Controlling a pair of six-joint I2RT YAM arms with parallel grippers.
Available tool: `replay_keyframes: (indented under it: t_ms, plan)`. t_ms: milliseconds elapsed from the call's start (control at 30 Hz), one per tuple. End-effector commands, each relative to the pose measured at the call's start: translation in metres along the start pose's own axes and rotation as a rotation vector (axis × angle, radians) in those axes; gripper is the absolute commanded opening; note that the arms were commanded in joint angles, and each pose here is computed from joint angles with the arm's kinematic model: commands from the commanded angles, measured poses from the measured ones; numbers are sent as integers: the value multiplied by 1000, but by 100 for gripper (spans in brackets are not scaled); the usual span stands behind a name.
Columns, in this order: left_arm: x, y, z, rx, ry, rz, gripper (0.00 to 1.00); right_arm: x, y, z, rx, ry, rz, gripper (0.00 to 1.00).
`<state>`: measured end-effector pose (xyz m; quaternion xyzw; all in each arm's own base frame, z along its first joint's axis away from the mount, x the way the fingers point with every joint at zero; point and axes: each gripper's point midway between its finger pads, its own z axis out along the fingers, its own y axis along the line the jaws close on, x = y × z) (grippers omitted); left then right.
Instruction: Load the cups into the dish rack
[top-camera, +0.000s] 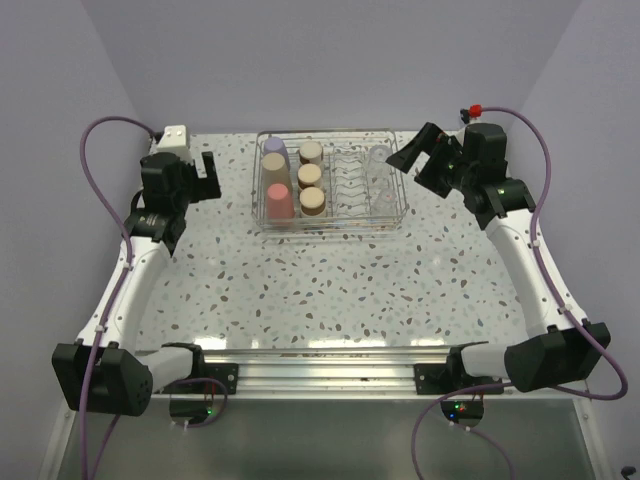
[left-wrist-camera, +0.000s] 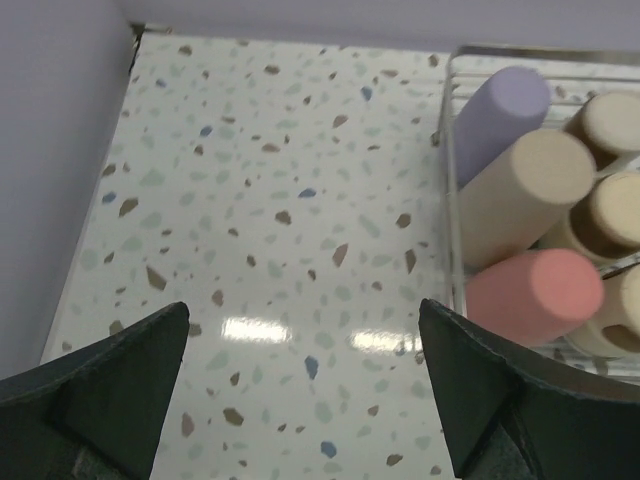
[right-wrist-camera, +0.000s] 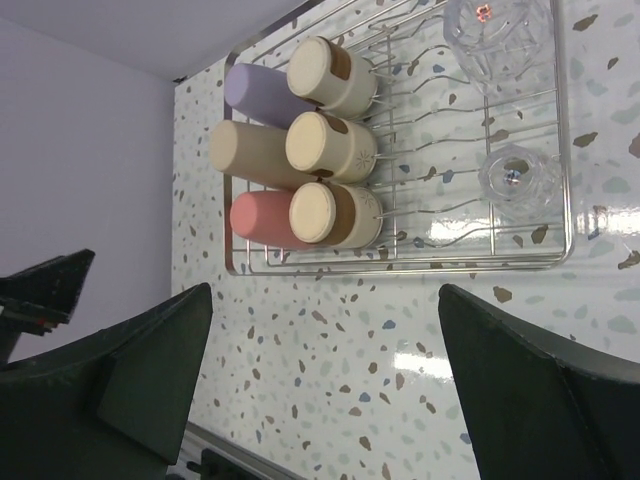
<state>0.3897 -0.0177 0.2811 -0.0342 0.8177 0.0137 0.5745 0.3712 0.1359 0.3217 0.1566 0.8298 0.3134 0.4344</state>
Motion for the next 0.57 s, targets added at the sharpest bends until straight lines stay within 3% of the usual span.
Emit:
replay_keyframes:
  t_ms: [0,267,433,533]
  plan:
    - [26,30,3,-77,-4,-87,100,1,9,4,-65,6,31,98]
    - [73,20,11,1,84,-134,100,16,-13,13,4,37,49,98]
    - [76,17,15,22,81,-134,100,11,-12,10,10,23,3,98]
    - [80,29,21,-48,72,-140,100,6,-16,6,59,31,-10,98]
